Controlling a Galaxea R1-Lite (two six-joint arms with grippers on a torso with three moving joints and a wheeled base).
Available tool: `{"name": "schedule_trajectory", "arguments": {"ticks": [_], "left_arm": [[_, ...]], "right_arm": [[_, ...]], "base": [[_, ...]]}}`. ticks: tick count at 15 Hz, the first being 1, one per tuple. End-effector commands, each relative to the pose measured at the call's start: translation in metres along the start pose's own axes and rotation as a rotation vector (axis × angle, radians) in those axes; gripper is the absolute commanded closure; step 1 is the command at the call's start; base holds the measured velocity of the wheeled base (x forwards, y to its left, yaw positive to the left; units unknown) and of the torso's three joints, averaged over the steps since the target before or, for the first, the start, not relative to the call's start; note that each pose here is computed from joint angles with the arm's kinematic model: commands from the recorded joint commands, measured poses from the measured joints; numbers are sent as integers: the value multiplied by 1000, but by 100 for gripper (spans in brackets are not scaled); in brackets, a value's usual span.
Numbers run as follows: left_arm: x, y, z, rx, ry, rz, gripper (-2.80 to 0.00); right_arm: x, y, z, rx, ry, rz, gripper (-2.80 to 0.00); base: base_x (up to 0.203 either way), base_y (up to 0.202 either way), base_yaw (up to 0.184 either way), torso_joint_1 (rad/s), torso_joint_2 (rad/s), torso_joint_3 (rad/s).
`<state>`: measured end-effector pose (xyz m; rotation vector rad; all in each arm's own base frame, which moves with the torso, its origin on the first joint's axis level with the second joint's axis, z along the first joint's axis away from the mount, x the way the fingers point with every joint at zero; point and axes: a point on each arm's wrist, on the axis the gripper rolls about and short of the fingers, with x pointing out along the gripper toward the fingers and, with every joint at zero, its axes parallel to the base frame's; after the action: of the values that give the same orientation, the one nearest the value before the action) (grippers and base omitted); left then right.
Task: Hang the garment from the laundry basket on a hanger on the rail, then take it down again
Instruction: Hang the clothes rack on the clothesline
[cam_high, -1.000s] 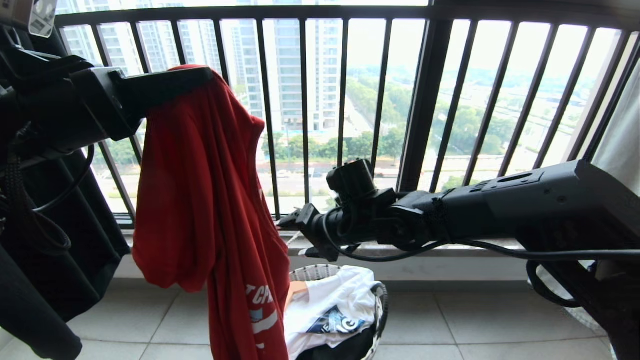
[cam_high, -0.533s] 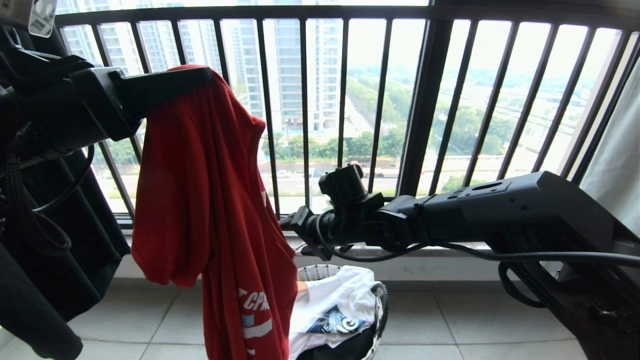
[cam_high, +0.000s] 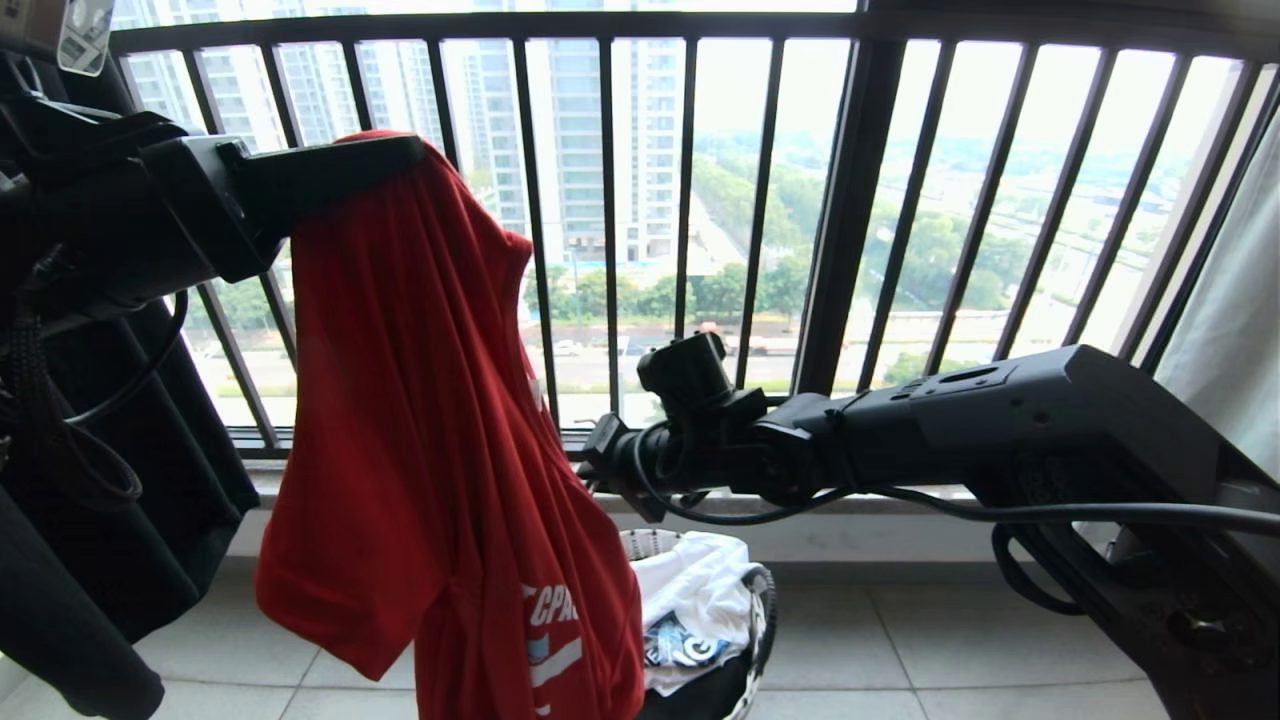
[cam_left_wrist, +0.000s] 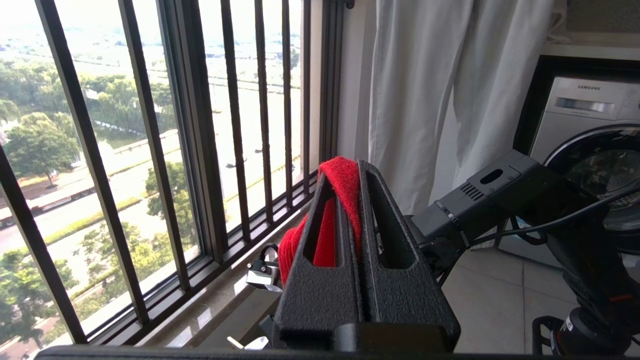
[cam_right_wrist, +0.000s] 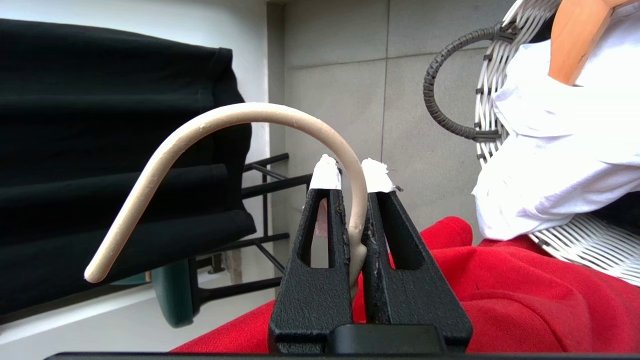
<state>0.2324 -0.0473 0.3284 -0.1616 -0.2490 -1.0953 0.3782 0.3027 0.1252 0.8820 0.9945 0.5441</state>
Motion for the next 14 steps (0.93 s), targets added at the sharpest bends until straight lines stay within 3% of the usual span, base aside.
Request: {"name": "schedule_trajectory", "arguments": {"ticks": [1, 4, 9, 12, 14], "left_arm": [[0, 0, 0, -1, 1, -6, 0], [1, 1, -2, -4, 3, -6, 0], [7, 1, -9, -27, 21, -39, 0], [15, 2, -18, -52, 39, -62, 0], [17, 6, -24, -38, 55, -69, 0]], "right_arm": [[-2, 2, 0, 2, 0, 5, 0], [-16, 14, 2, -7, -42, 17, 0], [-49, 39, 10, -115, -313, -56, 0], [-59, 47, 13, -162, -381, -74, 0], [-64, 50, 15, -201, -461, -120, 0]], "base": [[0, 0, 0, 0, 0, 0], [0, 0, 0, 0, 0, 0], [0, 0, 0, 0, 0, 0], [0, 0, 0, 0, 0, 0], [0, 0, 0, 0, 0, 0]]}}
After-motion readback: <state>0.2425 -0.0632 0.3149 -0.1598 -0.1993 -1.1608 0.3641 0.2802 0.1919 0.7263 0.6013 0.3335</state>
